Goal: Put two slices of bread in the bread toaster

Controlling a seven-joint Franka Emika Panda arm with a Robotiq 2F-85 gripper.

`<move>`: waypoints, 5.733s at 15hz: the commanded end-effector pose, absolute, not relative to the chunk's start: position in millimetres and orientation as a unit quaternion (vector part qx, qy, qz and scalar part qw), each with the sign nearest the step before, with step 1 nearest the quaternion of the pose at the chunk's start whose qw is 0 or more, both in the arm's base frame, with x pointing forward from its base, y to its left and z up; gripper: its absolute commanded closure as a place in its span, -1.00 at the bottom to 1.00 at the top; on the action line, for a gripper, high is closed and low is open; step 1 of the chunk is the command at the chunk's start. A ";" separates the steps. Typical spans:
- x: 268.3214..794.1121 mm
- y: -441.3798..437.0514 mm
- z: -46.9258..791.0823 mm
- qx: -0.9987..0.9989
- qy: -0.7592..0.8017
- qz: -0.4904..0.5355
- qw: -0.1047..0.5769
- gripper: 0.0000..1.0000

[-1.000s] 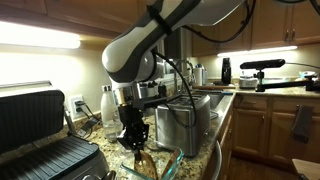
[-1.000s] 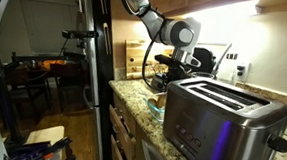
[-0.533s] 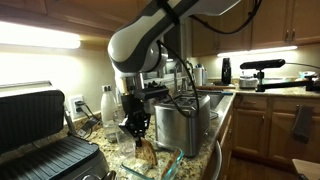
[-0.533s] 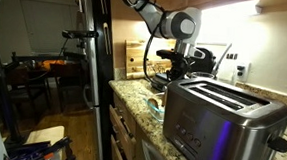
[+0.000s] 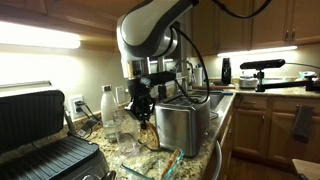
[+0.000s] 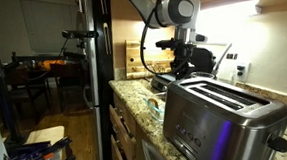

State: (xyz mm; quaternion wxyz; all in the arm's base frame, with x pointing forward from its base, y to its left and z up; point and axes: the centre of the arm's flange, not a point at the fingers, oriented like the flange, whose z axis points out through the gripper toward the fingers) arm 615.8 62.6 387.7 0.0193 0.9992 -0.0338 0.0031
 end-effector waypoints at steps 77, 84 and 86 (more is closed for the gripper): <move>518.8 -130.7 483.6 0.736 -0.663 0.134 -0.026 0.92; 515.4 -129.5 474.4 0.737 -0.664 0.125 -0.020 0.18; 515.2 -129.3 474.9 0.737 -0.663 0.126 -0.019 -0.05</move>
